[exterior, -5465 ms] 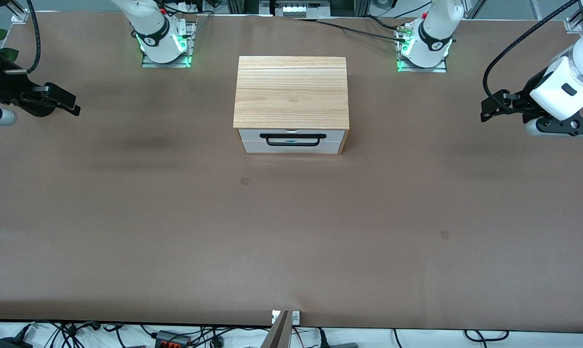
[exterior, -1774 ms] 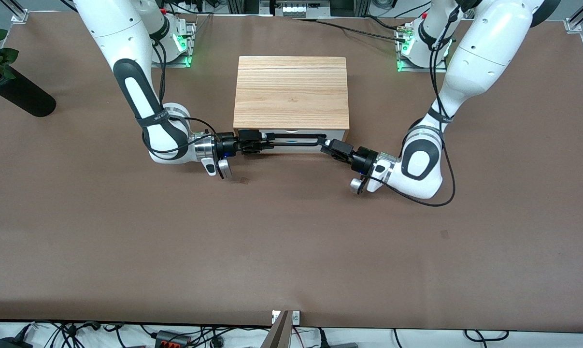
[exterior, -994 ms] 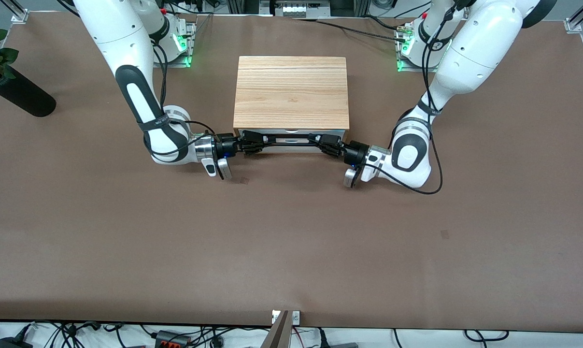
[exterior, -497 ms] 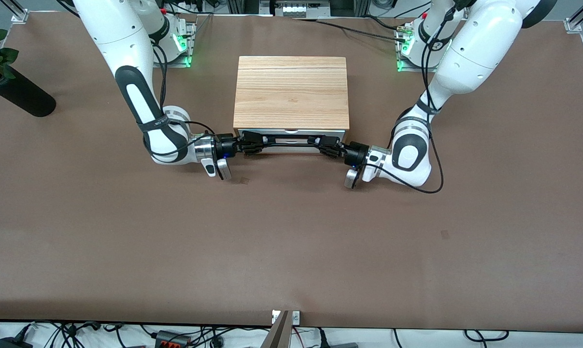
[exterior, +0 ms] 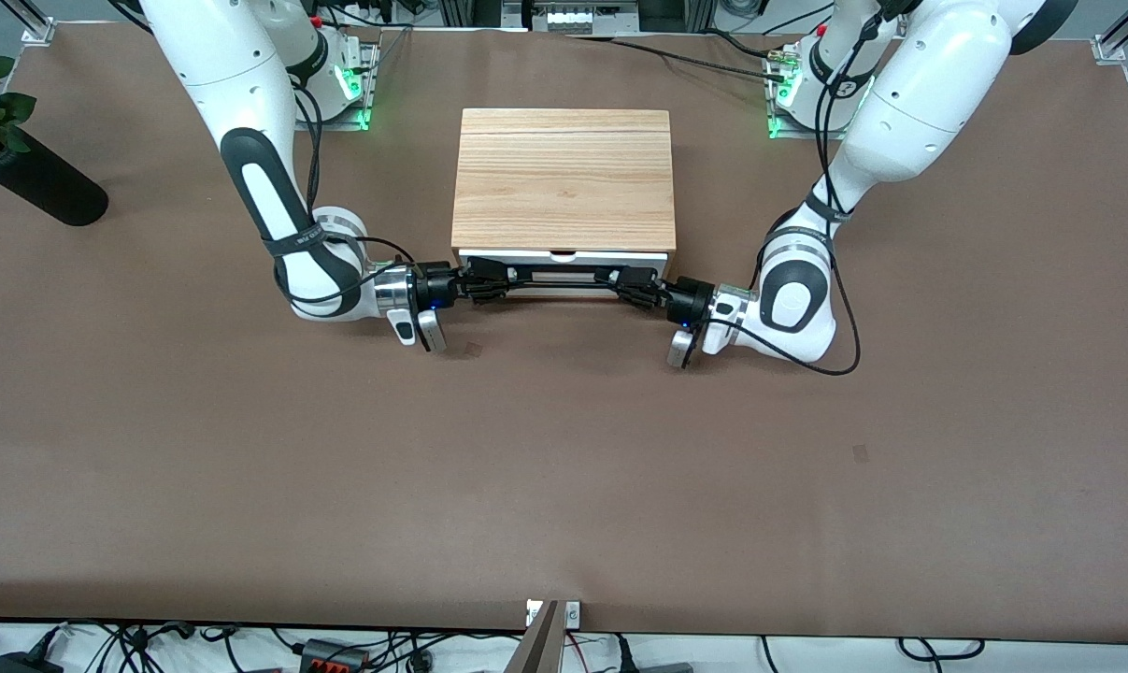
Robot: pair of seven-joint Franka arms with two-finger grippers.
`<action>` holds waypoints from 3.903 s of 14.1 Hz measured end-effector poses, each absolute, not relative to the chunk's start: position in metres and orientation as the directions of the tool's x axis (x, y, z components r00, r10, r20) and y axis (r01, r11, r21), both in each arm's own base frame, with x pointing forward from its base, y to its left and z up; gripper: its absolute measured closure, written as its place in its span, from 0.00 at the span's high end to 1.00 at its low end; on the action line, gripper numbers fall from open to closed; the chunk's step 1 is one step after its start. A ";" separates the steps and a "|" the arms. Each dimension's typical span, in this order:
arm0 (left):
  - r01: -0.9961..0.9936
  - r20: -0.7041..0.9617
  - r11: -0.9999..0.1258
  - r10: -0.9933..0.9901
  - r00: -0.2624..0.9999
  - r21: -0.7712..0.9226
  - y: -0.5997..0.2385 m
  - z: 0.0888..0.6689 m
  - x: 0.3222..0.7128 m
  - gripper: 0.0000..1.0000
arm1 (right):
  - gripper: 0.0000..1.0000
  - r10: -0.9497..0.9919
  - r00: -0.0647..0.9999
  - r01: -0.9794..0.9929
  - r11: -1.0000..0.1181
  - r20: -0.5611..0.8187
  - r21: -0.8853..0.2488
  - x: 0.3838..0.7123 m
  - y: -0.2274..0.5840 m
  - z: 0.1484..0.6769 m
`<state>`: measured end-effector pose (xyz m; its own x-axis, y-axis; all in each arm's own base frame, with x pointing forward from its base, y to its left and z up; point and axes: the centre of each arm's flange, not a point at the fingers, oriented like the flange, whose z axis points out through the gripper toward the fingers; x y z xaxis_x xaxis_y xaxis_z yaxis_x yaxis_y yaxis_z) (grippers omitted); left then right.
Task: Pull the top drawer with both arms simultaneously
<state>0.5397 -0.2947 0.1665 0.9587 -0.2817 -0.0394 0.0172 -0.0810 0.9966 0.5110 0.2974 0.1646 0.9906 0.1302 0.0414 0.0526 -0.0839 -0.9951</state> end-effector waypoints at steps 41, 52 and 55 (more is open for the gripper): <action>-0.282 0.207 -0.308 -0.255 0.945 0.909 -0.204 0.250 0.691 0.77 | 1.00 0.361 0.909 0.349 -0.391 0.207 -0.852 0.647 0.198 0.214; -0.456 0.209 -0.580 -0.443 0.872 0.675 -0.111 0.364 0.696 1.00 | 1.00 0.561 0.826 0.512 -0.789 -0.059 -0.341 0.657 0.080 0.362; -0.455 0.139 -0.625 -0.486 0.863 0.634 -0.085 0.369 0.689 1.00 | 1.00 0.476 0.858 0.446 -0.877 -0.195 -0.177 0.633 0.086 0.426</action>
